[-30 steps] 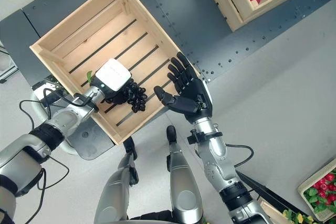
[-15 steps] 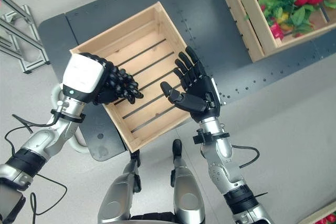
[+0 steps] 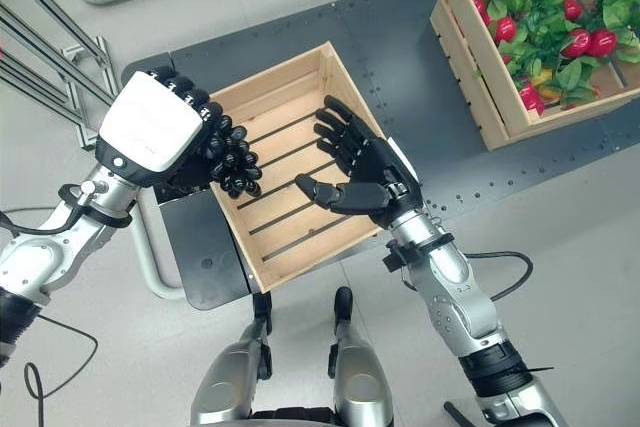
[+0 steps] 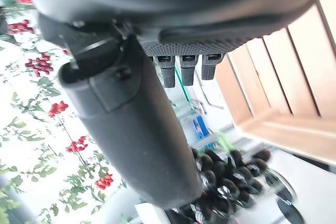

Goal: Pick up the fruits from the basket on one side to the basket on the other side

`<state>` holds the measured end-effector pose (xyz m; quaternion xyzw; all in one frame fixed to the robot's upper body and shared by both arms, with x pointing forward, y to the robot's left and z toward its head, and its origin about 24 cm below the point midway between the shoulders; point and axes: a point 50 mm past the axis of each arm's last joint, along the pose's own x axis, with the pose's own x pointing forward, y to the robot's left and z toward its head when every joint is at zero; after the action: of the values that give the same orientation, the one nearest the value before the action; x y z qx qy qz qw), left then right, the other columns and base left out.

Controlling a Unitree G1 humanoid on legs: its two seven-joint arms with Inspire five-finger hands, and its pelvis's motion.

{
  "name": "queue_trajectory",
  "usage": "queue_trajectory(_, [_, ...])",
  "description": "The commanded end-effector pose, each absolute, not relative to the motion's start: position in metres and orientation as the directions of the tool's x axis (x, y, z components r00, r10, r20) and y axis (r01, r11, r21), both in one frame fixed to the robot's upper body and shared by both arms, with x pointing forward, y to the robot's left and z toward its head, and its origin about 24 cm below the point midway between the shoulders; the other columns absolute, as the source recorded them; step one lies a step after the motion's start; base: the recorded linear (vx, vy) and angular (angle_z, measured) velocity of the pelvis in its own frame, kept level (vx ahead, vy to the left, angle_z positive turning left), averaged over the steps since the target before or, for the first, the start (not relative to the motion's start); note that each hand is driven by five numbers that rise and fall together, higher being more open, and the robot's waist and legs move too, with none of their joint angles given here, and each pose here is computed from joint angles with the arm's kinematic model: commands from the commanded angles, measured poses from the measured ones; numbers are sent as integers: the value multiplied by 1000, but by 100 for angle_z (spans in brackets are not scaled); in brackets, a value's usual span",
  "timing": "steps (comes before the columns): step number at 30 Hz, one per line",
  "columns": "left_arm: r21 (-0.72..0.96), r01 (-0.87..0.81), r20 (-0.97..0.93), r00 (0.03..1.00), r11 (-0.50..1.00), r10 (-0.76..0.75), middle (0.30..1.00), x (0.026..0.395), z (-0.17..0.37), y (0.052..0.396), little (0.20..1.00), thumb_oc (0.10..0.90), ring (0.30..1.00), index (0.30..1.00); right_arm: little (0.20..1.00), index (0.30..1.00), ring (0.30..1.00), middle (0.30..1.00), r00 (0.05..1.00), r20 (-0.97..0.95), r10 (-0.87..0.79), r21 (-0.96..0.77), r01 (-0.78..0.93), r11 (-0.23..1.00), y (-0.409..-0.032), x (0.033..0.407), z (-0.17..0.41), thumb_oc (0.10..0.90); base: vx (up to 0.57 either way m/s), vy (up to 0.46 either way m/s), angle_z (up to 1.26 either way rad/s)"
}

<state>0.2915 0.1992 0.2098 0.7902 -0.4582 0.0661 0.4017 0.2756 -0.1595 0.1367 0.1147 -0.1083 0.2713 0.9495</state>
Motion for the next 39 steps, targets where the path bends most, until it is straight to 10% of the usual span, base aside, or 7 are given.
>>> queue_trajectory(1, [553, -810, 487, 504, -194, -714, 300, 289, 213, 181, 300, 400, 300, 300, 900, 900, 900, 900, 749, 268, 607, 195, -659, 727, -143, 259, 131, 800, 72, -4, 8])
queue_trajectory(38, [498, -862, 193, 215, -93, -957, 300, 253, 197, 109, 300, 400, 300, 300, 900, 900, 900, 900, 659, 223, 718, 621, -664, 417, -82, 243, 104, 800, 15, 0, 0])
queue_trajectory(39, [495, -865, 198, 199, -77, -960, 300, 253, 197, 110, 300, 400, 300, 300, 554, 554, 554, 554, 679, 209, 704, 636, -641, 430, -83, 243, 99, 569, 0, 0, 0])
